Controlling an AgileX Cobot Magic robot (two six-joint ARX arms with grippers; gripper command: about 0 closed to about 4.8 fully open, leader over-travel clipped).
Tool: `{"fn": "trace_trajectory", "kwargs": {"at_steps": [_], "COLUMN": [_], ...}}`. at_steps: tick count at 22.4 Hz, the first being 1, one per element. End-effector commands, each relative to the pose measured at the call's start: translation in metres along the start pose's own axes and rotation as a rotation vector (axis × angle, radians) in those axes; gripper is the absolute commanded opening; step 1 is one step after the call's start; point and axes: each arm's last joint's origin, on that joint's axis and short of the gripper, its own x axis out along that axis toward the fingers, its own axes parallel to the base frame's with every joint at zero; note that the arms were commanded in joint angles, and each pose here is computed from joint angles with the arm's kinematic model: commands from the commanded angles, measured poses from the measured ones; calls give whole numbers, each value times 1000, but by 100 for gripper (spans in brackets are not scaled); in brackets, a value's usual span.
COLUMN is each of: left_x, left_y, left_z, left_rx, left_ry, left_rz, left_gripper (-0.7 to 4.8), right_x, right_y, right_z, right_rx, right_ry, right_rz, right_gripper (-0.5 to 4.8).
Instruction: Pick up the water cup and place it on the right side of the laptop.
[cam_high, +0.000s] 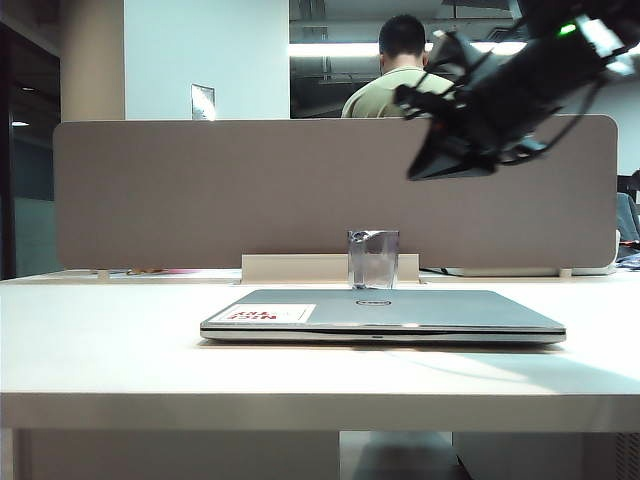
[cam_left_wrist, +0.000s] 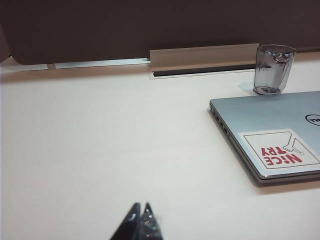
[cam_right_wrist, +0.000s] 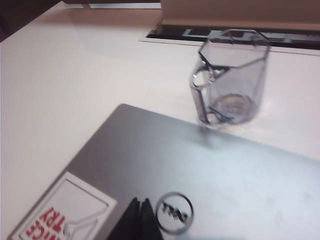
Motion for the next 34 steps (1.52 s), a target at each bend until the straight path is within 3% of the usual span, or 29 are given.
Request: {"fn": "trace_trajectory", "kwargs": {"at_steps": [1,8,18,34], "left_x": [0,0,0,0], "left_y": [0,0,0,0], "left_z": [3,3,3,3], "left_rx": [-2,-2,-2,-2], "left_ry": [-16,-16,-16,-16], "left_rz": [-3,-3,-3,-3], "left_gripper": [-4,-4,-4,-4], "right_x": [18,75,136,171], "right_y": [8,20,15,8], "right_z": [10,18,16,17], "right_rx": [-15,-20,-5,15], "right_ry": [-17,62,139,126], "right_rz": [31,54,29,-92], "right_gripper": [-9,-9,-9,-9]}}
